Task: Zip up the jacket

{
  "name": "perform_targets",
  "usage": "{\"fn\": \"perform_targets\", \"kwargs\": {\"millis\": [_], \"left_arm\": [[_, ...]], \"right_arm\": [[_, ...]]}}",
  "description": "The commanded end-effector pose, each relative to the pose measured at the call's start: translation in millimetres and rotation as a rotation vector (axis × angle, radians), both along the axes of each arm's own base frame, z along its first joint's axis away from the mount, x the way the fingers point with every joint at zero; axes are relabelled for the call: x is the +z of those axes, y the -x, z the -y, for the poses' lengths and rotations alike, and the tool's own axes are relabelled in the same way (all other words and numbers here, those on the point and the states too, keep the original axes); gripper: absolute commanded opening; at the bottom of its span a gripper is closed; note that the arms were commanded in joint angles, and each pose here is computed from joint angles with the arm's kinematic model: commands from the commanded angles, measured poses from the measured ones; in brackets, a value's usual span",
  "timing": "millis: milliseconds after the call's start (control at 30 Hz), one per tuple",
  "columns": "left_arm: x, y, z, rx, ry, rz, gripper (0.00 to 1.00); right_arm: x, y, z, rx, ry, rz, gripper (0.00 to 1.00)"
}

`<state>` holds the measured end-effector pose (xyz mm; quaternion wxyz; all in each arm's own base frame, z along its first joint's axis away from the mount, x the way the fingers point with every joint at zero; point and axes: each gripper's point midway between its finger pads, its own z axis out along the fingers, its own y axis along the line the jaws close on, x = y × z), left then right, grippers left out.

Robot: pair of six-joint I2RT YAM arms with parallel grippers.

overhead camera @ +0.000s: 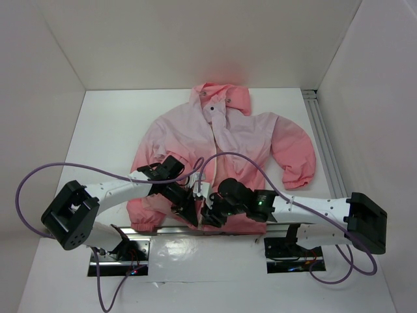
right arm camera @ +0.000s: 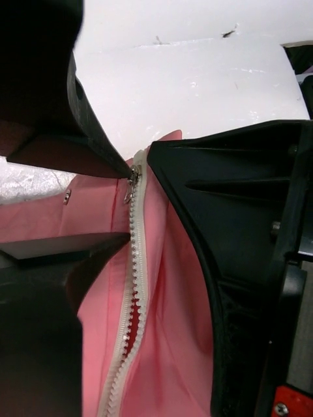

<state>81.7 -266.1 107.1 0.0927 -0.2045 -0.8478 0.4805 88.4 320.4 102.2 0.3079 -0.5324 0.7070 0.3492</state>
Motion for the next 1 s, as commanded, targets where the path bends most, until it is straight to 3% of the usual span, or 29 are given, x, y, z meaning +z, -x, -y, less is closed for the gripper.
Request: {"fn": "perform_targets", "kwargs": {"millis": [0, 967], "left_arm": [[20.1, 5.1, 3.5, -0.043, 0.067, 0.010, 0.00], [16.2, 4.9, 3.7, -0.042, 0.055, -0.004, 0.00]], "right_arm": [[18.9, -3.7, -10.4, 0.000, -0.070, 0.043, 0.39], [17.1, 13.4, -6.1, 0.058, -0.055, 0.006, 0.27]]}}
